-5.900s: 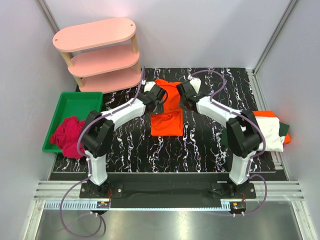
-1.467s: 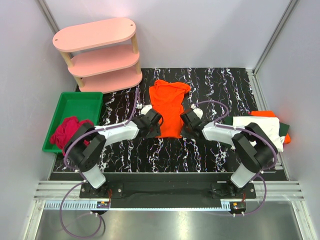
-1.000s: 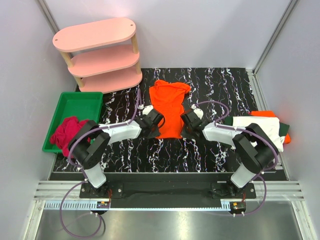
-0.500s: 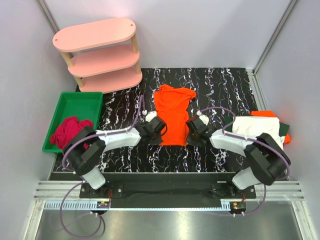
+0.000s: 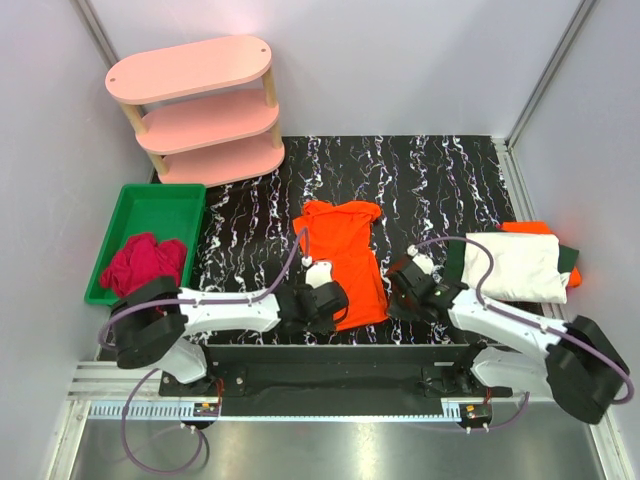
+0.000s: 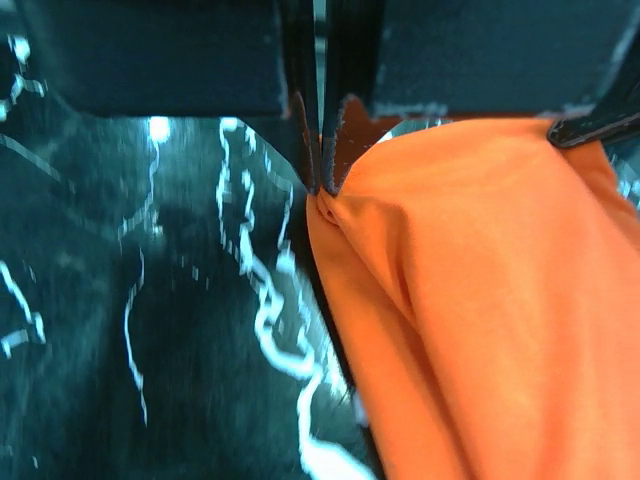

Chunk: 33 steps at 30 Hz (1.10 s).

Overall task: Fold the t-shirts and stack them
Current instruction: Grab one side of the 2/3 rectangular tshirt with both arms, then fold the long partially folded tshirt into a neat square

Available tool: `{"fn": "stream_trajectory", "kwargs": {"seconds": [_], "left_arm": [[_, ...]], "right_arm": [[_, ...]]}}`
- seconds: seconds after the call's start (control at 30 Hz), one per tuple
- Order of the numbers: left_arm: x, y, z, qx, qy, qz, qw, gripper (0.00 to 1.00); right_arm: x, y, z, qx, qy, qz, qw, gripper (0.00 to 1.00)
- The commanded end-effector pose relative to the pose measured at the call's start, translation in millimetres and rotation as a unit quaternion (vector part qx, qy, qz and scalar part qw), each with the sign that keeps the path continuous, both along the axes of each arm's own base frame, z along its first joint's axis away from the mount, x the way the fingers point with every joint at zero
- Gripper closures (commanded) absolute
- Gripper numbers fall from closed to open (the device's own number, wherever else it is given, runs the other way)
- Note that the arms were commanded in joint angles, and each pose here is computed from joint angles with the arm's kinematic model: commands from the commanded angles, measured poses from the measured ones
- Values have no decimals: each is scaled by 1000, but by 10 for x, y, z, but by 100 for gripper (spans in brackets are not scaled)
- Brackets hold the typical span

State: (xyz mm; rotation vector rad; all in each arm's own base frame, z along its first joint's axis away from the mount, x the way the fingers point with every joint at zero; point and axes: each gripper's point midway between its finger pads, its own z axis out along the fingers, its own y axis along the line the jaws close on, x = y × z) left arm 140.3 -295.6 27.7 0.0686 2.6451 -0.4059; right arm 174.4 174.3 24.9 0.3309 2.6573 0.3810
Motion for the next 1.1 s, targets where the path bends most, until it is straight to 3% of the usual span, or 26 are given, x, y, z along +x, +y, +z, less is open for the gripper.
{"fn": "stream_trajectory", "kwargs": {"seconds": [0.0,0.3,0.53,0.77,1.07], "left_arm": [[-3,212,268,18,-34,26,999,100],[250,316,982,-5,-118,58,991,100],[550,351,1299,3,-156,77,985,100],[1100,482,1598,29,-196,110,974,100],[1772,601,1761,59,-221,133,964,100]], "right_arm": [[-13,-149,276,-13,-33,-24,999,100],[342,-74,905,-20,-113,-20,993,100],[726,68,1268,-45,-169,-12,984,100],[1123,187,1418,-68,-193,-16,979,100],[1967,50,1438,-90,-206,-57,973,100]]}}
